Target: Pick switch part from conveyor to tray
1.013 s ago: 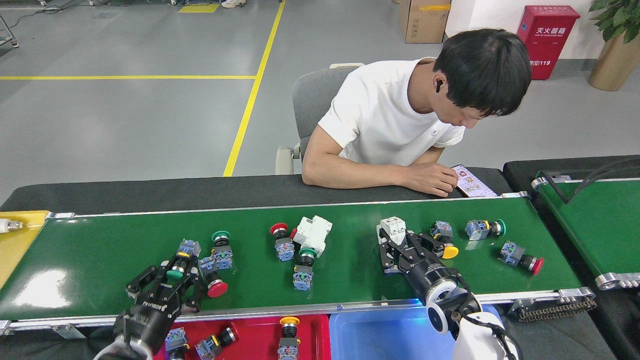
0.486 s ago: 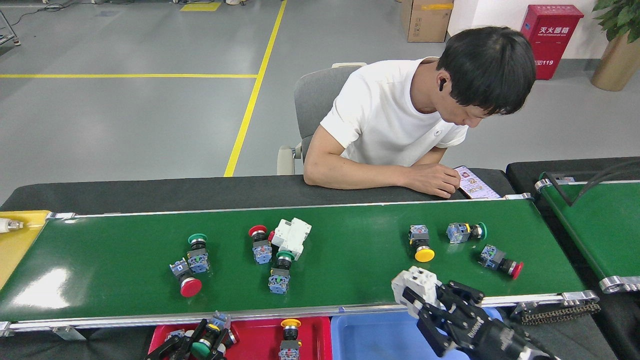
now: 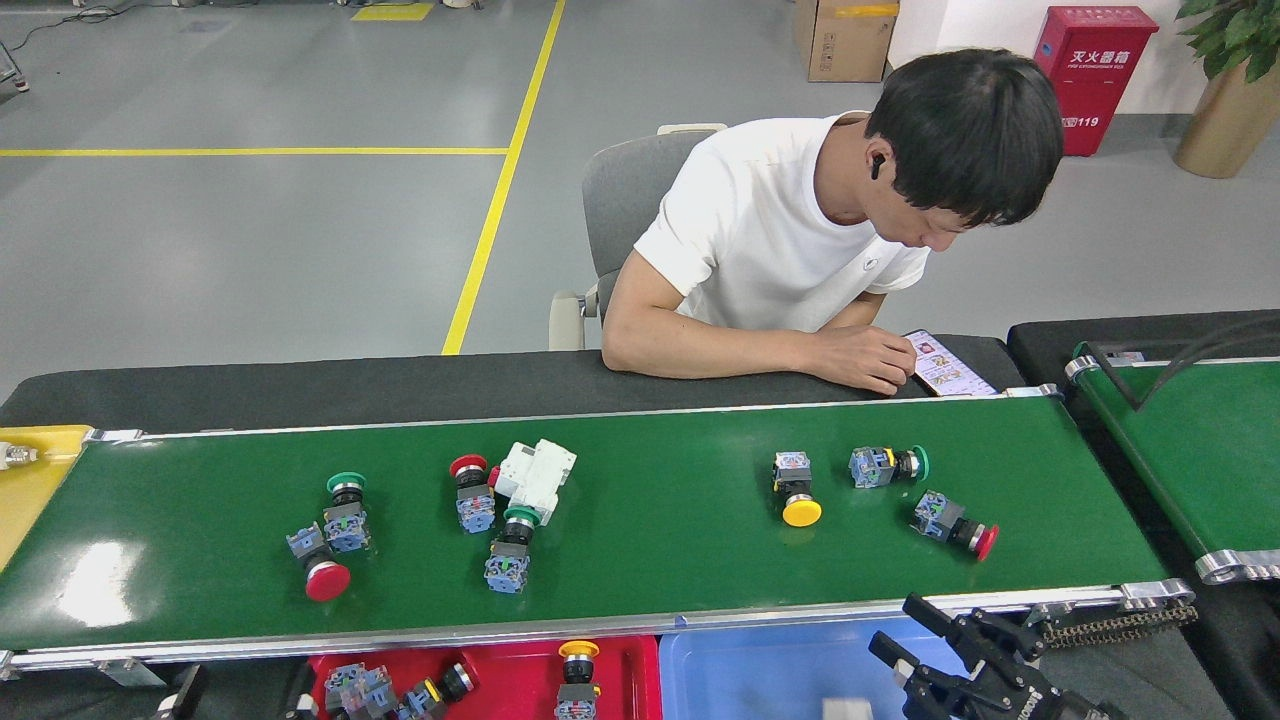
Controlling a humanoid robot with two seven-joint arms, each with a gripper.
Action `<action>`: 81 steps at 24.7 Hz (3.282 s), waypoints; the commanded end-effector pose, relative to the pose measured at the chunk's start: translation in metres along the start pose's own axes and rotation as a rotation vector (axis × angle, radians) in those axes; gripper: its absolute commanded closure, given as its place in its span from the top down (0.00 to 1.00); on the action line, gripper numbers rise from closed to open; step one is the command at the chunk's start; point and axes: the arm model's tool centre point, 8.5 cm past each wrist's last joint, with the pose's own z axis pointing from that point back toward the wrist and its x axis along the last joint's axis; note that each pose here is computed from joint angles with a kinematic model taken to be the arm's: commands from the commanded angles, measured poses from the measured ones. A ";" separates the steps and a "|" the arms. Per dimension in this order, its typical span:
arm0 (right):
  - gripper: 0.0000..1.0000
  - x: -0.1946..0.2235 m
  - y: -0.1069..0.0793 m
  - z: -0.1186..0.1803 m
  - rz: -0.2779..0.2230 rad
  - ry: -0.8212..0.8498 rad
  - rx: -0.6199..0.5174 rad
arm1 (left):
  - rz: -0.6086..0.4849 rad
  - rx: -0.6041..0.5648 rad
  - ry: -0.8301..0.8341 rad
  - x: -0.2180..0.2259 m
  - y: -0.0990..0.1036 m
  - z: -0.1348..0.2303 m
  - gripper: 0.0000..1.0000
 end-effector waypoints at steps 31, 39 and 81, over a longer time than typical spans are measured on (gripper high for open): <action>0.95 -0.020 0.002 -0.083 0.056 0.418 0.123 | -0.099 -0.104 0.085 -0.057 0.029 -0.199 0.81; 0.90 -0.002 0.030 -0.170 0.101 0.431 0.246 | -0.107 -0.074 0.027 -0.044 0.034 -0.203 0.16; 0.97 0.171 0.021 -0.167 0.051 -0.283 0.157 | 0.078 -0.002 -0.018 -0.014 0.003 0.012 1.00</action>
